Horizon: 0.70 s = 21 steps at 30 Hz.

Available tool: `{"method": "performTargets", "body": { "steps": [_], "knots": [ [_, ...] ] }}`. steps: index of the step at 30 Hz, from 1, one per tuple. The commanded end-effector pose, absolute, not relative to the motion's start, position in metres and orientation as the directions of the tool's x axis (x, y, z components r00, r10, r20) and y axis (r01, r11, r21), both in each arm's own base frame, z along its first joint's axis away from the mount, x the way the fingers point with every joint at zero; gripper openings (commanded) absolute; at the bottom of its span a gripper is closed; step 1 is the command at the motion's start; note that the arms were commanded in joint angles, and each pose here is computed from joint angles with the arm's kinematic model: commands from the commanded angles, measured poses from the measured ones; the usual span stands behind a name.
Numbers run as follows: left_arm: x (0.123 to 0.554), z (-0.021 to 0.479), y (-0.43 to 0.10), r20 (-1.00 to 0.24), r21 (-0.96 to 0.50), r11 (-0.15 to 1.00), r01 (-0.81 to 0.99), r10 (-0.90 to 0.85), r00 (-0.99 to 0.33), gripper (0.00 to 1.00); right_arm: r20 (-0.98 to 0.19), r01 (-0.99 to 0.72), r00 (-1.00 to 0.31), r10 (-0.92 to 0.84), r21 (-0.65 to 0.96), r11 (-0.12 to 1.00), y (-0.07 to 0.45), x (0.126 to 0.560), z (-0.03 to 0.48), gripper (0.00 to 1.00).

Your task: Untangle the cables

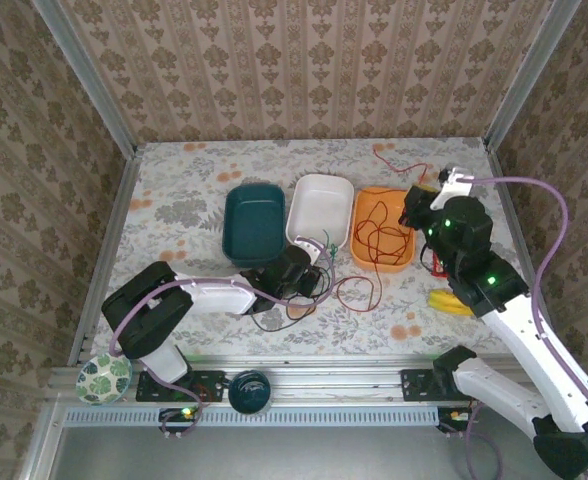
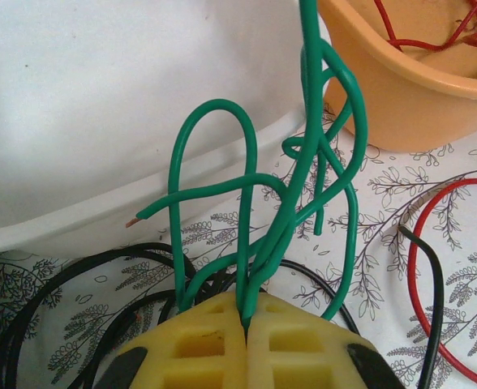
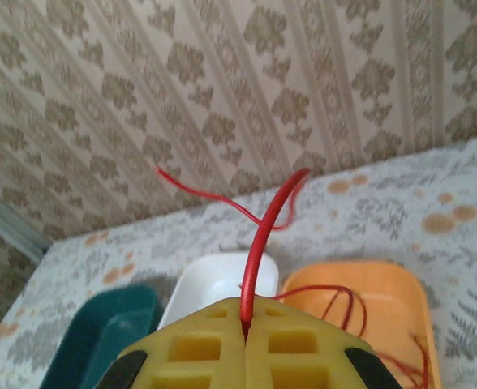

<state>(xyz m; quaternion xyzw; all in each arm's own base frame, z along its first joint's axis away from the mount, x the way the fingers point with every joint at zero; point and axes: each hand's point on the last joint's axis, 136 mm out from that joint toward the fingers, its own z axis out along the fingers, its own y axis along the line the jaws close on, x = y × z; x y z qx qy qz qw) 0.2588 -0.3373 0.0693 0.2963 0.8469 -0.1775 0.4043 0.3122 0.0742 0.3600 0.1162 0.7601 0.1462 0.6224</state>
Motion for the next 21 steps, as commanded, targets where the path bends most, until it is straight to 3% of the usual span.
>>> {"method": "performTargets", "body": {
  "steps": [1, 8, 15, 21],
  "knots": [
    [0.257, 0.059, -0.328, -0.770, -0.049, 0.777, 0.627, 0.370, -0.519, 0.00, -0.918, 0.039, -0.128, 0.376, 0.374, 0.927, 0.060, 0.330, 0.380, 0.00],
    [0.255, 0.060, -0.329, -0.770, -0.043, 0.774, 0.632, 0.378, -0.515, 0.00, -0.805, 0.152, -0.346, 0.482, 0.459, 0.876, 0.056, 0.374, 0.279, 0.00],
    [0.254, 0.061, -0.330, -0.770, -0.041, 0.771, 0.635, 0.381, -0.512, 0.00, -0.567, 0.257, -0.661, 0.492, 0.445, 0.858, 0.083, 0.366, 0.157, 0.00],
    [0.255, 0.060, -0.332, -0.766, -0.038, 0.767, 0.641, 0.389, -0.511, 0.00, -0.461, 0.329, -0.729, 0.506, 0.413, 0.849, 0.085, 0.356, 0.114, 0.00]
  ]
}}
